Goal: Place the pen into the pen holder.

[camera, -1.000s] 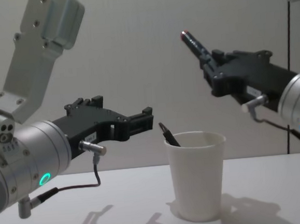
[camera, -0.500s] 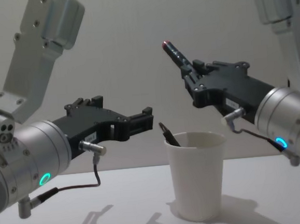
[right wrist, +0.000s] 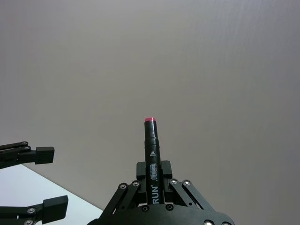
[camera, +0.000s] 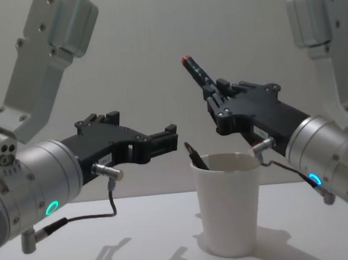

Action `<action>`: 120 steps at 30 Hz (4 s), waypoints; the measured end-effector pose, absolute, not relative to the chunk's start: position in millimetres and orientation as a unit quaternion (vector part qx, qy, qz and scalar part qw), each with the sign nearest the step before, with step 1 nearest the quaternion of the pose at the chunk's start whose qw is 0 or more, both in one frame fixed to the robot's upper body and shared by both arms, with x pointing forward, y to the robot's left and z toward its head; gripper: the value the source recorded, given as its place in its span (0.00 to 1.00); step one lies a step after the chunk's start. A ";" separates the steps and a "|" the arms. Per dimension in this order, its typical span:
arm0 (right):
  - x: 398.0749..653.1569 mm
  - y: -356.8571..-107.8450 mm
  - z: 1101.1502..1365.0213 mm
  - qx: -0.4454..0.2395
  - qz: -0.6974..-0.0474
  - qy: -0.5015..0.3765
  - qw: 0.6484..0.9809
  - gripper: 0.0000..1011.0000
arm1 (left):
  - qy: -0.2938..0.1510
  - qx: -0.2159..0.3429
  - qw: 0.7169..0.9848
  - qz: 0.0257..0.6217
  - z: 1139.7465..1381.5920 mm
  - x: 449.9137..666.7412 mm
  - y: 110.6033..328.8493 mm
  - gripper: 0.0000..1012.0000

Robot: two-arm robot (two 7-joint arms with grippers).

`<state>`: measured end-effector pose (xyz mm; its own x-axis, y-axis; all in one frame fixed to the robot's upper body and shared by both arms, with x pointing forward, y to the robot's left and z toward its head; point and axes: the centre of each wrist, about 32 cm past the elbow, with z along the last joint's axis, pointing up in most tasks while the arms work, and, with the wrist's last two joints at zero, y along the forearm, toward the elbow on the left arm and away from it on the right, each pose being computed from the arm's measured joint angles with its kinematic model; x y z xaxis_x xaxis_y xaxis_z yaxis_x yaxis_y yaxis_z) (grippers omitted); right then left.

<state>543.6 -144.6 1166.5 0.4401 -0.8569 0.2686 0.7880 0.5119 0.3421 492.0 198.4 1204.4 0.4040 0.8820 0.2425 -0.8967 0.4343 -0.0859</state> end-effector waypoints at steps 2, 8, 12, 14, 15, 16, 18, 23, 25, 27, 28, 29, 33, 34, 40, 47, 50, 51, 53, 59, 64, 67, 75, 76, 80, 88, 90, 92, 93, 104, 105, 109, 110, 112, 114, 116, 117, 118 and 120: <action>544.4 -144.1 1164.4 0.087 -0.486 -0.205 0.845 0.18 | -0.126 0.029 0.837 0.531 1204.4 492.0 198.4 0.99; 546.3 -142.6 1159.7 0.092 -0.484 -0.197 0.847 0.18 | -0.126 0.029 0.837 0.531 1204.4 492.0 198.4 0.99; 547.6 -140.8 1156.4 0.097 -0.482 -0.191 0.850 0.18 | -0.126 0.029 0.837 0.531 1204.4 492.0 198.4 0.99; 548.2 -140.0 1155.3 0.098 -0.481 -0.189 0.850 0.18 | -0.127 0.029 0.837 0.531 1204.4 492.0 198.4 0.99; 548.4 -139.7 1154.9 0.099 -0.481 -0.188 0.851 0.18 | -0.126 0.029 0.837 0.531 1204.4 492.0 198.4 0.99; 549.0 -139.0 1153.9 0.100 -0.481 -0.186 0.851 0.18 | -0.126 0.029 0.837 0.531 1204.4 492.0 198.4 0.99; 549.6 -138.4 1153.2 0.101 -0.480 -0.185 0.852 0.18 | -0.126 0.029 0.837 0.531 1204.4 492.0 198.4 0.99; 551.3 -136.3 1150.6 0.103 -0.479 -0.180 0.853 0.18 | -0.126 0.029 0.837 0.531 1204.4 492.0 198.4 0.99; 551.9 -135.6 1149.9 0.104 -0.479 -0.178 0.853 0.18 | -0.126 0.029 0.837 0.531 1204.4 492.0 198.4 0.99; 552.1 -135.2 1149.4 0.105 -0.479 -0.177 0.854 0.18 | -0.126 0.029 0.837 0.531 1204.4 492.0 198.4 0.99; 552.5 -134.9 1149.1 0.105 -0.479 -0.176 0.854 0.18 | -0.126 0.029 0.837 0.531 1204.4 492.0 198.4 0.99; 552.6 -134.7 1149.0 0.105 -0.479 -0.176 0.854 0.18 | -0.126 0.029 0.837 0.531 1204.4 492.0 198.4 0.99; 553.2 -134.0 1148.1 0.106 -0.478 -0.174 0.854 0.27 | -0.126 0.029 0.837 0.531 1204.4 492.0 198.4 0.99; 553.2 -134.0 1148.1 0.106 -0.478 -0.174 0.854 0.29 | -0.126 0.029 0.837 0.531 1204.4 492.0 198.4 0.99; 553.8 -133.3 1147.4 0.107 -0.478 -0.172 0.855 0.48 | -0.126 0.029 0.837 0.531 1204.4 492.0 198.4 0.99; 554.1 -133.0 1146.8 0.107 -0.478 -0.171 0.855 0.72 | -0.126 0.029 0.837 0.531 1204.4 492.0 198.4 0.99; 554.2 -132.9 1146.6 0.107 -0.478 -0.171 0.855 0.80 | -0.126 0.029 0.837 0.531 1204.4 492.0 198.4 0.99; 554.2 -132.9 1146.5 0.107 -0.478 -0.170 0.855 0.83 | -0.126 0.029 0.837 0.531 1204.4 492.0 198.4 0.99; 554.2 -132.8 1146.6 0.107 -0.478 -0.170 0.855 0.87 | -0.126 0.029 0.837 0.531 1204.4 492.0 198.4 0.99; 553.2 -134.5 1149.4 0.111 -0.480 -0.164 0.855 0.99 | -0.126 0.029 0.837 0.531 1204.4 492.0 198.4 0.99; 549.0 -140.3 1156.4 0.120 -0.488 -0.152 0.851 0.99 | -0.126 0.029 0.837 0.531 1204.4 492.0 198.4 0.99; 544.3 -146.6 1161.7 0.127 -0.495 -0.142 0.848 0.99 | -0.126 0.029 0.837 0.531 1204.4 492.0 198.4 0.99; 528.8 -164.4 1173.4 0.142 -0.517 -0.126 0.834 0.99 | -0.126 0.029 0.837 0.531 1204.4 492.0 198.4 0.99; 525.7 -167.8 1175.0 0.144 -0.522 -0.124 0.832 0.99 | -0.126 0.029 0.837 0.531 1204.4 492.0 198.4 0.99; 516.9 -176.1 1179.2 0.148 -0.534 -0.121 0.824 0.99 | -0.126 0.029 0.837 0.531 1204.4 492.0 198.4 0.99; 499.8 -189.8 1183.9 0.150 -0.553 -0.119 0.811 0.99 | -0.126 0.029 0.837 0.531 1204.4 492.0 198.4 0.99; 496.5 -192.2 1185.0 0.150 -0.557 -0.118 0.808 0.99 | -0.126 0.029 0.837 0.531 1204.4 492.0 198.4 0.99; 496.6 -192.3 1185.0 0.150 -0.557 -0.118 0.808 0.99 | -0.126 0.029 0.837 0.531 1204.4 492.0 198.4 0.99; 496.5 -192.4 1185.0 0.150 -0.557 -0.118 0.808 0.99 | -0.126 0.029 0.837 0.531 1204.4 492.0 198.4 0.99; 484.0 -205.4 1184.5 0.118 -0.565 -0.098 0.811 0.99 | -0.126 0.029 0.837 0.531 1204.4 492.0 198.4 0.99; 482.5 -207.1 1184.4 0.114 -0.566 -0.095 0.811 0.99 | -0.126 0.029 0.837 0.531 1204.4 492.0 198.4 0.99; 474.0 -214.7 1184.5 0.093 -0.570 -0.082 0.812 0.99 | -0.126 0.029 0.837 0.531 1204.4 492.0 198.4 0.99; 472.7 -215.8 1184.8 0.089 -0.570 -0.080 0.813 0.99 | -0.126 0.029 0.837 0.531 1204.4 492.0 198.4 0.99; 469.1 -218.7 1184.9 0.080 -0.572 -0.074 0.813 0.99 | -0.126 0.029 0.837 0.531 1204.4 492.0 198.4 0.99; 464.0 -222.9 1185.4 0.067 -0.573 -0.066 0.814 0.99 | -0.126 0.029 0.837 0.531 1204.4 492.0 198.4 0.99; 459.0 -226.8 1186.3 0.053 -0.574 -0.059 0.815 0.99 | -0.126 0.029 0.837 0.531 1204.4 492.0 198.4 0.99; 457.3 -227.9 1186.6 0.049 -0.575 -0.056 0.815 0.99 | -0.126 0.029 0.837 0.531 1204.4 492.0 198.4 0.99; 455.6 -229.0 1186.7 0.045 -0.575 -0.054 0.815 0.99 | -0.126 0.029 0.837 0.531 1204.4 492.0 198.4 0.99; 451.6 -231.7 1187.3 0.034 -0.576 -0.048 0.815 0.99 | -0.126 0.029 0.837 0.531 1204.4 492.0 198.4 0.99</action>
<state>451.6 -231.7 1187.3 0.3323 -0.9424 0.0380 0.9359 0.3345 0.1109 492.0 198.4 1204.4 0.4041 0.8820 0.2424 -0.8966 0.4344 -0.0859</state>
